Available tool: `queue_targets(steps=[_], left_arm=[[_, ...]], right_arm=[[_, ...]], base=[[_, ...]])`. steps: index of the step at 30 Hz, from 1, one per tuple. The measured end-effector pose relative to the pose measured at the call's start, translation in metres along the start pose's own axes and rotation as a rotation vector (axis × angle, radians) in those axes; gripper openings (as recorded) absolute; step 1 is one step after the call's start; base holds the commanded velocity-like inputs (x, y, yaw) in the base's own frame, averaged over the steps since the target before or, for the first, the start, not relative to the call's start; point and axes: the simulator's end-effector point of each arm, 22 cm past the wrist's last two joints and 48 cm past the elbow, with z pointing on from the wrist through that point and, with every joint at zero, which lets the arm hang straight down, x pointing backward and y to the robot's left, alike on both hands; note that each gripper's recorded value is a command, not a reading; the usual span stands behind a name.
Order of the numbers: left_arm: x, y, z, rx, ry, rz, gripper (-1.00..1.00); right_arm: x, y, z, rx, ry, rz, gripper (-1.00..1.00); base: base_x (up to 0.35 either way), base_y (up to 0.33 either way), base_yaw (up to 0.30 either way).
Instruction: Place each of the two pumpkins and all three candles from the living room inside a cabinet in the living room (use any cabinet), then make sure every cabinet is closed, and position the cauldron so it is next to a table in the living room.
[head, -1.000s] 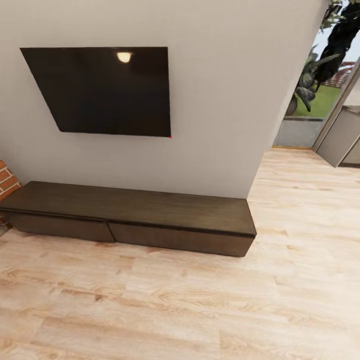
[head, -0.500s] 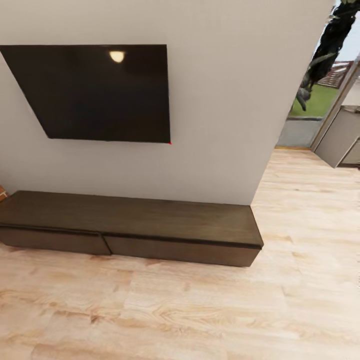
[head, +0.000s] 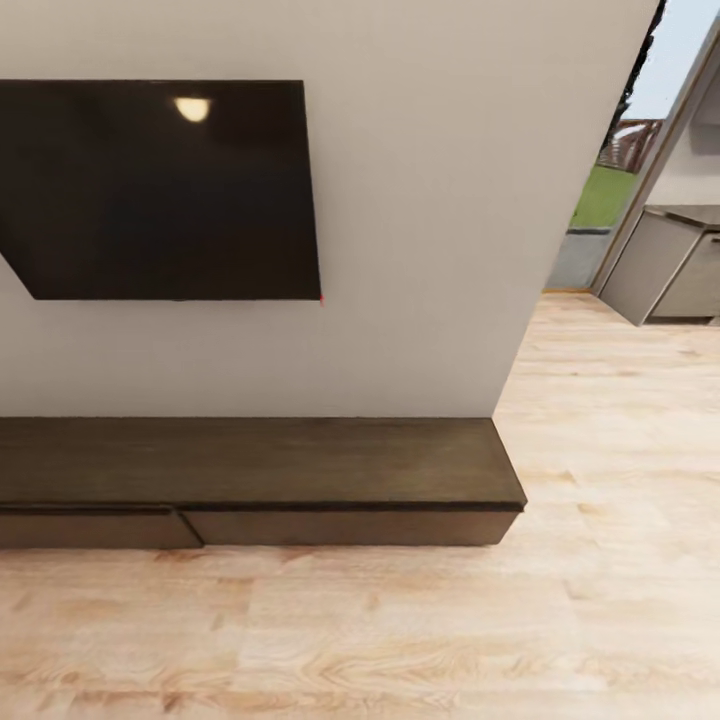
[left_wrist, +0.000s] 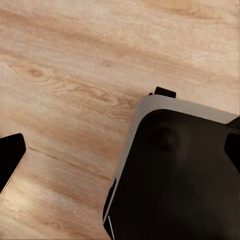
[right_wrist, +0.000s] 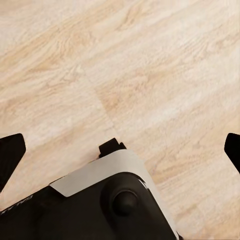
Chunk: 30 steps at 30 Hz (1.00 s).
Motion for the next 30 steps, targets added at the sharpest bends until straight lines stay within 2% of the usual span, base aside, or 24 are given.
queue_targets(steps=[16,30], left_arm=[[0.0009,0.0002,-0.0002,0.0,0.001,0.001,1.0],[0.0013,-0.0008,-0.0004,0.002,0.002,0.003,1.0]], right_arm=[[0.0001,0.0003,-0.0001,0.0,0.0,0.0,1.0],[-0.0016,0.0004,0.0001,-0.002,-0.006,-0.001,1.0]], base=[[0.288,0.139,-0.053],[0.273,-0.063,0.0]])
